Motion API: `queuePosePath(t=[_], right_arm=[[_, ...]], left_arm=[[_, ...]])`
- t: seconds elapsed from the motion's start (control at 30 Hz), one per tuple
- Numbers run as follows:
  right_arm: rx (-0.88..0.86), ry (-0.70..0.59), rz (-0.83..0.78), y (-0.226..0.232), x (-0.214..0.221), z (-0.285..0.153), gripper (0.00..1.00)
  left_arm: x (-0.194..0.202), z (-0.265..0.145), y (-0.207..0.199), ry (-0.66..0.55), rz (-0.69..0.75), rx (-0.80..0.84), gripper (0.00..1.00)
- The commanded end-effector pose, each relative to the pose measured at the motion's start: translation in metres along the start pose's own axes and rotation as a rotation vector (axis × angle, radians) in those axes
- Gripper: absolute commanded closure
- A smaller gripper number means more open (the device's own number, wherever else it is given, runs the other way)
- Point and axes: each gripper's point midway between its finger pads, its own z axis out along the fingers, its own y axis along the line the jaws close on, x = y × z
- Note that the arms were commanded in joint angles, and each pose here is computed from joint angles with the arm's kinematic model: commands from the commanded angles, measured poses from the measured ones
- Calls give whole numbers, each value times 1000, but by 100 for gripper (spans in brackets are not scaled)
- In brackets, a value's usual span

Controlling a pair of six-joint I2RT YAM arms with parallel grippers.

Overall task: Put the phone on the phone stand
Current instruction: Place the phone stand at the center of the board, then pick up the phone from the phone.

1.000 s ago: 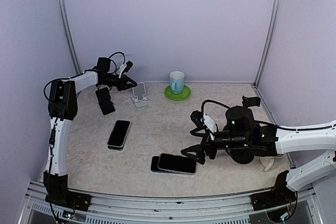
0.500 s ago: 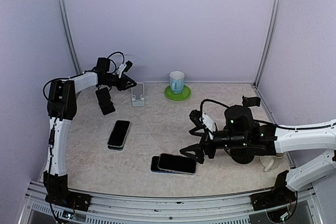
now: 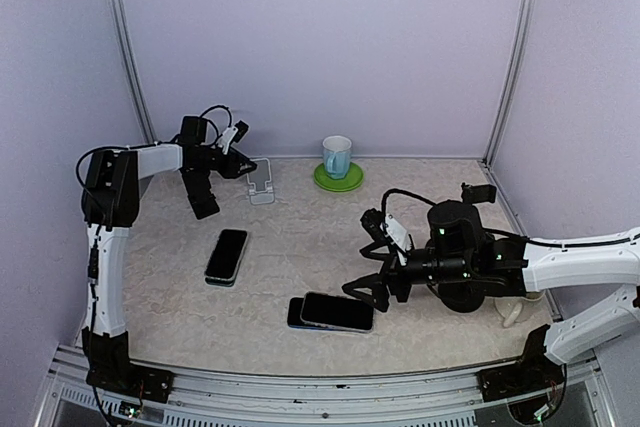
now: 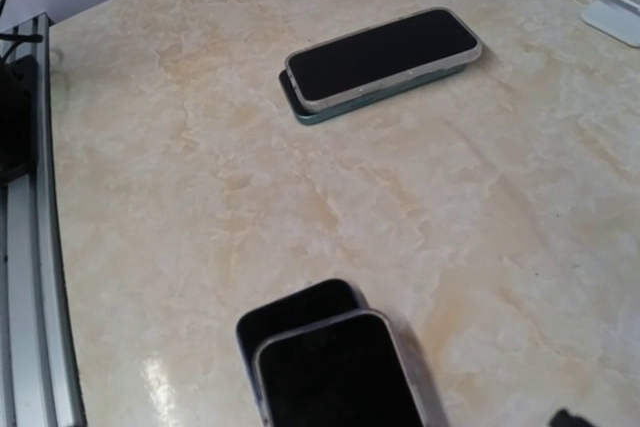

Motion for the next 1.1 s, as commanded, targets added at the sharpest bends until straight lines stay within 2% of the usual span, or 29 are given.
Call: queuePosePath(t=[0.0, 0.17, 0.2, 0.23, 0.27, 0.47, 0.67, 0.73, 1.07], right_arm=[[-4, -38, 9, 0, -15, -2, 0], [-5, -26, 38, -1, -15, -1, 0], [-5, -18, 45, -1, -13, 0, 0], [-1, -15, 52, -2, -13, 0, 0], [2, -11, 59, -2, -13, 0, 0], [83, -6, 70, -13, -34, -6, 0], [168, -38, 97, -24, -69, -19, 0], [200, -45, 117, -28, -75, -25, 0], [431, -68, 203, -59, -87, -69, 0]], left_arm=[[-52, -28, 9, -106, 60, -95, 55], [-83, -42, 6, -167, 80, -125, 44], [-89, -44, 4, -175, 86, -130, 38], [-97, -48, 3, -186, 93, -138, 8], [-101, -50, 2, -191, 98, -146, 3], [-141, -79, -19, -263, 121, -187, 1], [-182, -115, -72, -371, 146, -213, 1], [-190, -116, -105, -380, 152, -201, 1], [-167, -151, -220, -456, 97, -147, 1]])
